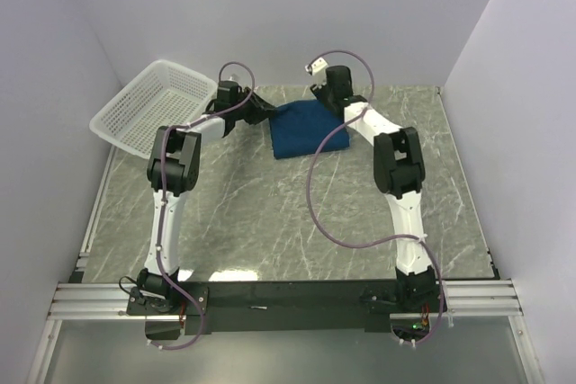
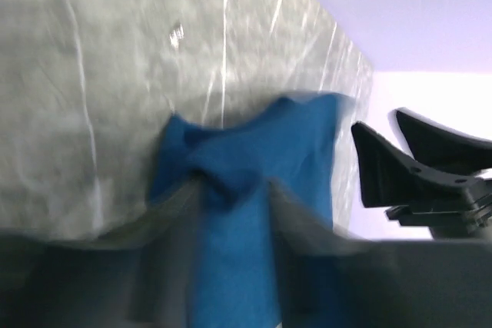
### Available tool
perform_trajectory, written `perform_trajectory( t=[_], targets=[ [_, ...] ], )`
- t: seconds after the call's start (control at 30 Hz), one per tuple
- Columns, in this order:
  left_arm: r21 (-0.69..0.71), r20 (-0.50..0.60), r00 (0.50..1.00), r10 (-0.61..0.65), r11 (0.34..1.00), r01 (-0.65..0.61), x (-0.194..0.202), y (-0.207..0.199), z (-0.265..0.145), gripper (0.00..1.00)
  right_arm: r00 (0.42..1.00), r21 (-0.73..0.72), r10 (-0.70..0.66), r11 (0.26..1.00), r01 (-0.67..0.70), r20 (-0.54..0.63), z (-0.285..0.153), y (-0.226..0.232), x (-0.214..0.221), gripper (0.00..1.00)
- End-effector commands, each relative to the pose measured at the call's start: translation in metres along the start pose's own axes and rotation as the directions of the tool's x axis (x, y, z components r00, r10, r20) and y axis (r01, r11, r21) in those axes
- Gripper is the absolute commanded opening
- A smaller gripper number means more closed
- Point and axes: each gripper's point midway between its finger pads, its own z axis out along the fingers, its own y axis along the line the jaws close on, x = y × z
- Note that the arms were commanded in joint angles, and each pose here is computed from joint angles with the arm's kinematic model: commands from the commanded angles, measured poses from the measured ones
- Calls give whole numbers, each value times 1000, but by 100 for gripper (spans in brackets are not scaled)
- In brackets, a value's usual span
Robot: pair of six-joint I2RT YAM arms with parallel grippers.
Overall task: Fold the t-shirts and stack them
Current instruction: Fold the tshirt
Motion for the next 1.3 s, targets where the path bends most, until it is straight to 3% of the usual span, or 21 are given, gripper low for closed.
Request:
perform_trajectory(
  t=[0.0, 0.03, 0.1, 0.2, 0.23, 0.27, 0.33, 0.37, 0.43, 0.47, 0.53, 0.6, 0.63, 0.67, 0.77, 0.8, 0.83, 0.9, 0.93, 1.1, 1.27],
  targets=[
    [102, 149, 989, 7, 995, -22, -50, -42, 0, 51, 985, 340, 106, 929, -148, 139, -2, -52, -54, 75],
    [100, 166, 986, 31, 994, -48, -57, -47, -1, 79, 983, 370, 119, 915, -163, 139, -3, -57, -56, 78],
    [114, 223, 972, 77, 988, -104, -78, -74, -10, 98, 977, 361, 142, 912, -193, 162, -10, -62, -66, 81],
    [135, 321, 934, 160, 968, -212, -96, -111, -44, 99, 967, 330, 165, 917, -223, 193, -27, -72, -67, 82],
    [175, 378, 901, 214, 939, -297, -104, -145, -71, 99, 966, 306, 172, 925, -225, 193, -32, -72, -66, 82],
    [156, 360, 902, 238, 938, -309, -93, -134, -75, 99, 974, 165, 164, 968, -189, 154, -30, -49, -55, 84],
    [134, 338, 894, 293, 926, -354, -84, -138, -95, 99, 969, -29, 200, 980, -198, 144, -50, -50, -53, 82],
    [108, 298, 907, 299, 933, -343, -73, -124, -95, 99, 970, -297, 217, 939, -176, 111, -65, -11, -47, 81],
    [99, 210, 927, 310, 937, -335, -46, -104, -101, 99, 957, -461, 287, 854, -241, 32, -88, -5, -29, 76],
    [123, 190, 932, 307, 935, -333, -36, -101, -104, 99, 948, -581, 317, 778, -239, 34, -103, 8, -34, 74],
    [226, 144, 948, 283, 924, -310, -12, -107, -113, 99, 935, -667, 354, 688, -286, -36, -121, 22, -23, 64],
    [319, 48, 961, 273, 908, -273, 22, -107, -112, 95, 921, -765, 382, 571, -298, -74, -136, 42, -17, 56],
    [345, -5, 967, 256, 908, -239, 35, -109, -101, 88, 913, -798, 382, 502, -332, -139, -145, 56, -9, 51],
    [384, -60, 966, 251, 899, -210, 47, -115, -99, 74, 903, -820, 392, 450, -353, -174, -142, 65, -11, 37],
    [407, -132, 958, 253, 895, -180, 63, -120, -70, 53, 842, -810, 426, 329, -486, -332, -134, 80, -8, 22],
    [396, -148, 958, 244, 902, -169, 65, -118, -63, 41, 822, -794, 434, 313, -521, -368, -131, 84, -7, 17],
    [398, -160, 959, 233, 904, -154, 68, -117, -52, 38, 797, -763, 448, 314, -564, -405, -124, 85, -3, 16],
    [389, -167, 963, 212, 912, -133, 66, -113, -40, 33, 753, -723, 470, 293, -625, -460, -115, 89, 3, 15],
    [378, -178, 965, 193, 919, -114, 66, -107, -28, 33, 737, -684, 479, 324, -654, -477, -107, 88, 10, 15],
    [309, -167, 978, 128, 948, -71, 57, -81, 7, 34, 634, -540, 503, 339, -770, -588, -87, 95, 37, 13],
    [179, -66, 998, 15, 984, -3, 28, -38, 35, 36, 562, -426, 524, 367, -827, -640, -72, 96, 57, 11]
  ],
)
